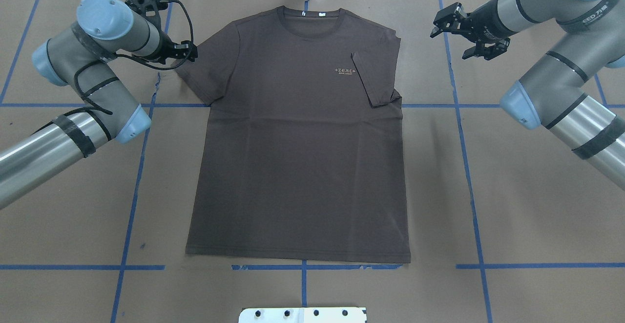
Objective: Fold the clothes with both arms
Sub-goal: 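Raise the right gripper away while the left gripper moves to the other sleeve, then fold the sleeve nearest the left gripper inward with the left gripper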
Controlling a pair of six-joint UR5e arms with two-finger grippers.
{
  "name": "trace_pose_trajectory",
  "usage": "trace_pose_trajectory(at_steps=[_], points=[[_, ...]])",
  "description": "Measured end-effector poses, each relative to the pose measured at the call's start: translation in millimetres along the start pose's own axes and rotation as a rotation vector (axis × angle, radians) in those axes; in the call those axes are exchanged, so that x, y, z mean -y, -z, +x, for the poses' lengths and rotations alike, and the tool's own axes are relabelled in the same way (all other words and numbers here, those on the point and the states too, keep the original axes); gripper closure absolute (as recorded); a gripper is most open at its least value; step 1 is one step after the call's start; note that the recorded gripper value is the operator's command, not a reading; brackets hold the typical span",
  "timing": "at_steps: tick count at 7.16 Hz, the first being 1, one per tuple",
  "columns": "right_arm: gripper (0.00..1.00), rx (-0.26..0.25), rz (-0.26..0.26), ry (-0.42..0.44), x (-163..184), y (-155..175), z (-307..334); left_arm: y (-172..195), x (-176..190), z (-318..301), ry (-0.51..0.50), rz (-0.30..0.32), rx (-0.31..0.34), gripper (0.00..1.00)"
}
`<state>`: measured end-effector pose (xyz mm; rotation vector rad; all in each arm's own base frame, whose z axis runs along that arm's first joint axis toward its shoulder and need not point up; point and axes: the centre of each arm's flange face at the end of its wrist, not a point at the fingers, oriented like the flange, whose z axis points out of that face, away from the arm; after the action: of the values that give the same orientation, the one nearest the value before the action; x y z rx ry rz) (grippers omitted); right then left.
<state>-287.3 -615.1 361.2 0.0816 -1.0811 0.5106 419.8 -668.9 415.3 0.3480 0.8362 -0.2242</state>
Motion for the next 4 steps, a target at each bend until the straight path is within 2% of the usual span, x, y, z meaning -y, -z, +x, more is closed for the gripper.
trace_pose_trajectory(at_steps=[4], points=[[0.0, -0.019, 0.001, -0.01, 0, -6, 12, -18, -3, 1, 0.0, -0.004, 0.028, 0.31]])
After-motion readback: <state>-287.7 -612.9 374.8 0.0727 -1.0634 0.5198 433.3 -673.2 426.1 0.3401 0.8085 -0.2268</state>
